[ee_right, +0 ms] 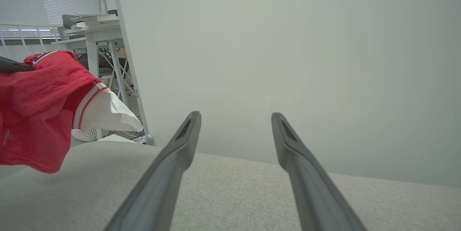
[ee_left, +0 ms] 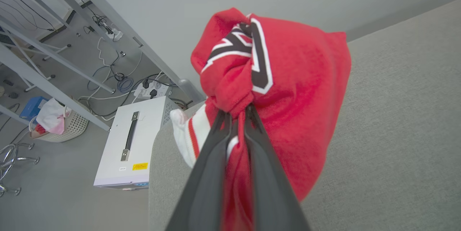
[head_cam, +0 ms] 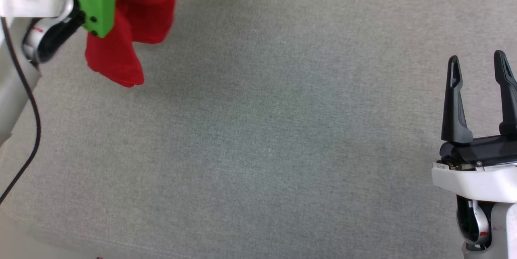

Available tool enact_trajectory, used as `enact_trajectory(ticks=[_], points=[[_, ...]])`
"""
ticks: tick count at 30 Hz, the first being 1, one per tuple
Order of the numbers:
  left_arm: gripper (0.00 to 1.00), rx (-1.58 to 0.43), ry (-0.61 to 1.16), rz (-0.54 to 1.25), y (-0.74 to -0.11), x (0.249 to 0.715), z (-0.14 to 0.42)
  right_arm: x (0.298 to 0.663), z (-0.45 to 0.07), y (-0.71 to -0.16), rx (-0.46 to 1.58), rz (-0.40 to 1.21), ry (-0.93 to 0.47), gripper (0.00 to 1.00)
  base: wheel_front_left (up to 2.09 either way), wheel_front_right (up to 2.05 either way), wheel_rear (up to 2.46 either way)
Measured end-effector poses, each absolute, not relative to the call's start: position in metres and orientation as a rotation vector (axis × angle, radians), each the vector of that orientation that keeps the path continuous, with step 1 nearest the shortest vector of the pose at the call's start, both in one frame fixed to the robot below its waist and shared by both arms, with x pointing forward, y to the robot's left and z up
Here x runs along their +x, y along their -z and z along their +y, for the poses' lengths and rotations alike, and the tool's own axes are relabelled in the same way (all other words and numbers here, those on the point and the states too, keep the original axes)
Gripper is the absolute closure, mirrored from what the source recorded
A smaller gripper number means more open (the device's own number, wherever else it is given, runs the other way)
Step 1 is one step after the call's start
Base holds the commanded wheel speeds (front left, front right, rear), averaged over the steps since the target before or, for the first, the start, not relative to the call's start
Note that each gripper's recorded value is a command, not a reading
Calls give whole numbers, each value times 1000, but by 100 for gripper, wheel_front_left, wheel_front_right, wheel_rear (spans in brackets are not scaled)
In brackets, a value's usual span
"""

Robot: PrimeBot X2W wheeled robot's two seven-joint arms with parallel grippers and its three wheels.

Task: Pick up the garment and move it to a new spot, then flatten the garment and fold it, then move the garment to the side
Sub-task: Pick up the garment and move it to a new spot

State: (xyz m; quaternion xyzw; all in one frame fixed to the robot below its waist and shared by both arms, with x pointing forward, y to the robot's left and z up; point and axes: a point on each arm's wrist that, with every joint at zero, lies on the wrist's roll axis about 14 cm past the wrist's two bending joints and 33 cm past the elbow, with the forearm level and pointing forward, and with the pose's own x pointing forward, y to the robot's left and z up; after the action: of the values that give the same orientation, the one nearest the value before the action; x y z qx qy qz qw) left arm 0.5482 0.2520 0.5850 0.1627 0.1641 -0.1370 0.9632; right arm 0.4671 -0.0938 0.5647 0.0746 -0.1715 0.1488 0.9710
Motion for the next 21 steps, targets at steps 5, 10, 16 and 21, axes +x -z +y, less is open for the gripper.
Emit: enact_trajectory(ticks=[5,10,16,21], points=[[100,381,420,216,-619,549,195,457,-109,-580,148,-378,-265,0,0,0,0],[100,427,598,152,-626,546,124,447,-137,-588,137,-390,-191,0,0,0,0],[100,458,828,92,-621,528,39,431,-170,-592,118,-389,-104,0,0,0,0],[100,470,1003,81,-606,504,-22,420,-190,-595,102,-393,-49,0,0,0,0]])
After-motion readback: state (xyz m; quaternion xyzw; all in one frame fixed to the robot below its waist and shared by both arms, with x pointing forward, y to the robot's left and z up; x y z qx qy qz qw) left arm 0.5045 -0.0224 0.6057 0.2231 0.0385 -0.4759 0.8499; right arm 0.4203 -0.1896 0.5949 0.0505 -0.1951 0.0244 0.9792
